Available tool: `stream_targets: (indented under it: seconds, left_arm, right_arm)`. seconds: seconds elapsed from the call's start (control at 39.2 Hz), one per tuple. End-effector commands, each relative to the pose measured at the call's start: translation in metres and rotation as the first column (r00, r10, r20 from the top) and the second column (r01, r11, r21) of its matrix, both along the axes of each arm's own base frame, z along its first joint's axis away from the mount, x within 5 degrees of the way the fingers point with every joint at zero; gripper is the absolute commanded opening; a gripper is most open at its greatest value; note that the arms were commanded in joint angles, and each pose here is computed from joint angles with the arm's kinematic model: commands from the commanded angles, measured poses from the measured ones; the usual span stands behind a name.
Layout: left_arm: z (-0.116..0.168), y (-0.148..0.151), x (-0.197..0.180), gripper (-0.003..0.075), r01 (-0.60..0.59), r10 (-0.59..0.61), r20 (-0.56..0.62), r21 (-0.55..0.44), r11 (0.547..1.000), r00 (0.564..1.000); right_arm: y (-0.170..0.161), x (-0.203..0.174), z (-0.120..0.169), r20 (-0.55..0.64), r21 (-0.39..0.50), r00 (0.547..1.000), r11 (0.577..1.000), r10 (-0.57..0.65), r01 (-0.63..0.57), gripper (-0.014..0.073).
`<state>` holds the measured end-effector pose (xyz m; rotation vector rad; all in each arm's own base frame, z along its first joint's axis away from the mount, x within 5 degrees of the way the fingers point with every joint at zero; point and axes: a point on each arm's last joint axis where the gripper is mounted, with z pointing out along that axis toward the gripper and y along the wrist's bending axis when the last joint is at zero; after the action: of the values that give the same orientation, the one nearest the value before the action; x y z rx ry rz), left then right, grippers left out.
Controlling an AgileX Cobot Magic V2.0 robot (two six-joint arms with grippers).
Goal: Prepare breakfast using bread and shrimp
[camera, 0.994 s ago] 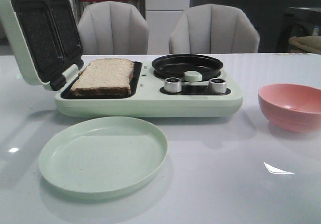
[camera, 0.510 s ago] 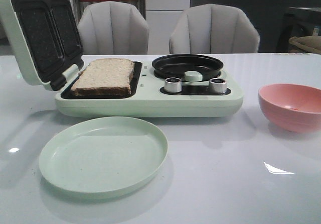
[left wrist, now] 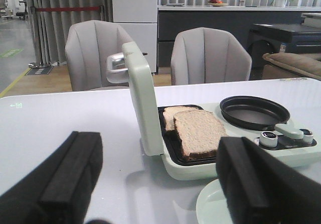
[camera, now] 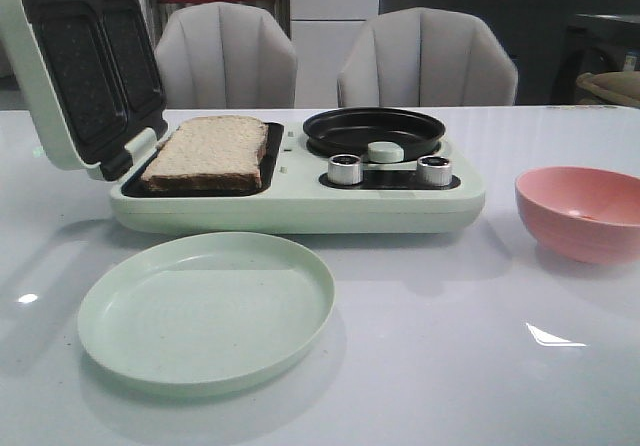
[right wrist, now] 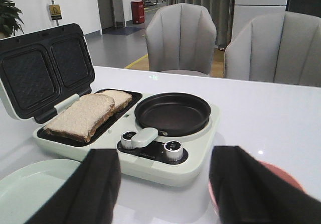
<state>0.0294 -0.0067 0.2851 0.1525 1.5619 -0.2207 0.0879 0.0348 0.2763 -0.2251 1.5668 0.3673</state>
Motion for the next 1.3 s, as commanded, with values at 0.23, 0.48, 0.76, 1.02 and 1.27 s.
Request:
stream_targets:
  seconds: [0.23, 0.48, 0.76, 1.02, 1.27]
  left_arm:
    - [0.019, -0.002, 0.002, 0.0532, 0.03, -0.024, 0.077, -0.077, 0.997, 0.997]
    - [0.054, -0.011, 0.034, 0.0531, 0.032, -0.036, -0.057, -0.077, 0.997, 0.998]
    - [0.094, -0.029, 0.101, 0.0531, 0.028, -0.04, -0.198, -0.065, 0.997, 0.979]
    - [0.115, -0.047, 0.167, 0.0531, 0.024, -0.04, -0.273, -0.062, 0.998, 0.961]
    - [0.118, -0.041, 0.218, 0.053, -0.06, 0.022, -0.313, -0.113, 0.992, 0.95]
  right_arm:
    - [-0.002, 0.0, 0.016, 0.094, 0.032, 0.995, 0.999, -0.022, 0.019, 0.0495]
    - [-0.002, 0.0, 0.016, 0.094, 0.032, 0.995, 0.999, -0.022, 0.019, 0.0495]
    - [-0.002, 0.0, 0.016, 0.094, 0.032, 0.995, 0.999, -0.022, 0.019, 0.0495]
    - [-0.002, 0.0, 0.016, 0.094, 0.032, 0.995, 0.999, -0.022, 0.019, 0.0495]
    - [-0.002, 0.0, 0.016, 0.094, 0.032, 0.995, 0.999, -0.022, 0.019, 0.0495]
